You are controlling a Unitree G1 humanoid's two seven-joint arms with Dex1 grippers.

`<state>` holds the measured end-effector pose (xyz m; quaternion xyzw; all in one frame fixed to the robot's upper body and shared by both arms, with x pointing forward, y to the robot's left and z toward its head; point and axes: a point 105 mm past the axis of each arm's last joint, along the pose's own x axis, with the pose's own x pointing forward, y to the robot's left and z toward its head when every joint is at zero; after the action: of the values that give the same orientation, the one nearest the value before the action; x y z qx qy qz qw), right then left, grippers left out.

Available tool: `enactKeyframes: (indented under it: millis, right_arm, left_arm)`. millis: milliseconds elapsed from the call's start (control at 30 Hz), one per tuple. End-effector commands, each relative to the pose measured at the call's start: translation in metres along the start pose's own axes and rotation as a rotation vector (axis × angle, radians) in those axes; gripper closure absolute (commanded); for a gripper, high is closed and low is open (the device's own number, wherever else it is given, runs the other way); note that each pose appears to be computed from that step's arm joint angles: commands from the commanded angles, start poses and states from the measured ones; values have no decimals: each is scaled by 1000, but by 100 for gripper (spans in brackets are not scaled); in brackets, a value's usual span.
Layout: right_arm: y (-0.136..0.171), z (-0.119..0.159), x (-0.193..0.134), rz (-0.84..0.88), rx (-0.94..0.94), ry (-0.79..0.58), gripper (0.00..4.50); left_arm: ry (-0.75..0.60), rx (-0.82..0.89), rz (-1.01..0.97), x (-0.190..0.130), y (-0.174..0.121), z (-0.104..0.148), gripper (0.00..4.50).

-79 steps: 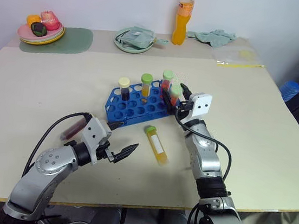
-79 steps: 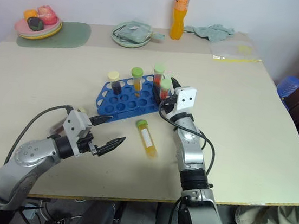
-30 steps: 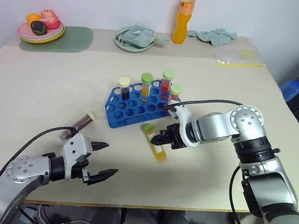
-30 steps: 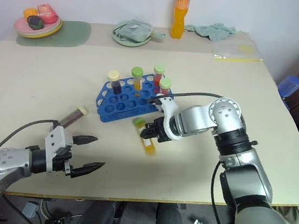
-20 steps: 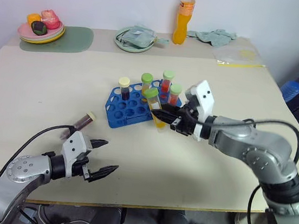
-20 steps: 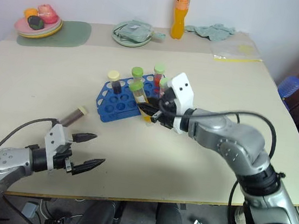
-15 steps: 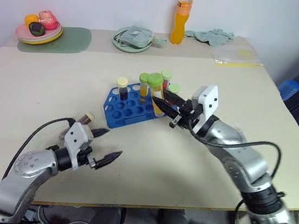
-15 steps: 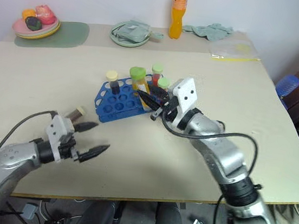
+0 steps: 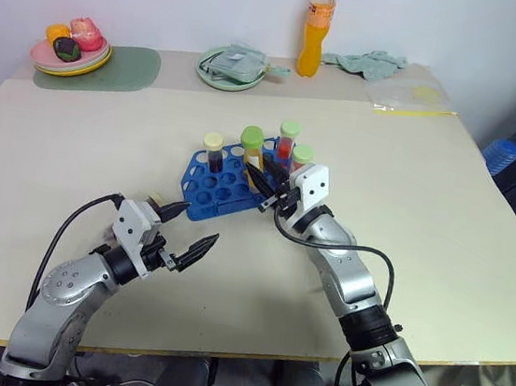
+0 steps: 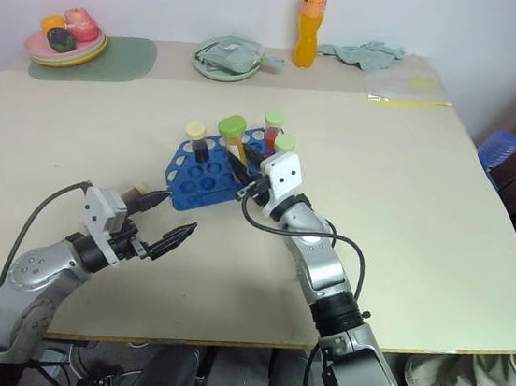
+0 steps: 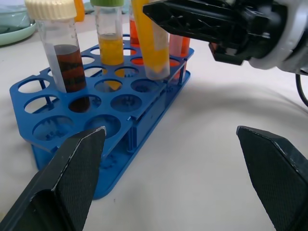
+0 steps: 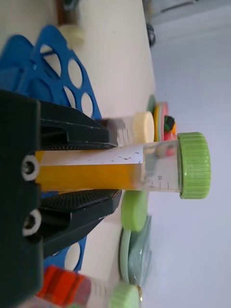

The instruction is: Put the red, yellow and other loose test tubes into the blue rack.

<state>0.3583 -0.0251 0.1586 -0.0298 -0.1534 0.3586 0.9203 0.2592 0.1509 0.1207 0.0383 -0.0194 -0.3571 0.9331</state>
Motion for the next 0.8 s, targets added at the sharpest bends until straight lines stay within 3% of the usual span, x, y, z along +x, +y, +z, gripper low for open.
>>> enactKeyframes:
  millis: [33, 267, 500, 600, 800]
  right_arm:
    - [-2, 8, 5, -9, -6, -41, 384]
    - [1, 2, 4, 11, -2, -27, 384]
    - [3, 23, 2, 28, -37, -96, 25]
    - [7, 40, -1, 65, -81, -141, 25]
    - [6, 68, -6, 96, -108, -181, 25]
  left_arm:
    - [-44, 35, 7, -2, -1, 12, 0]
    - [-44, 32, 14, -2, -1, 11, 0]
    - [-55, 28, 109, -3, 18, 20, 0]
    - [-57, -15, 160, -8, 34, 32, 0]
    - [125, 4, 368, -24, 90, 48, 0]
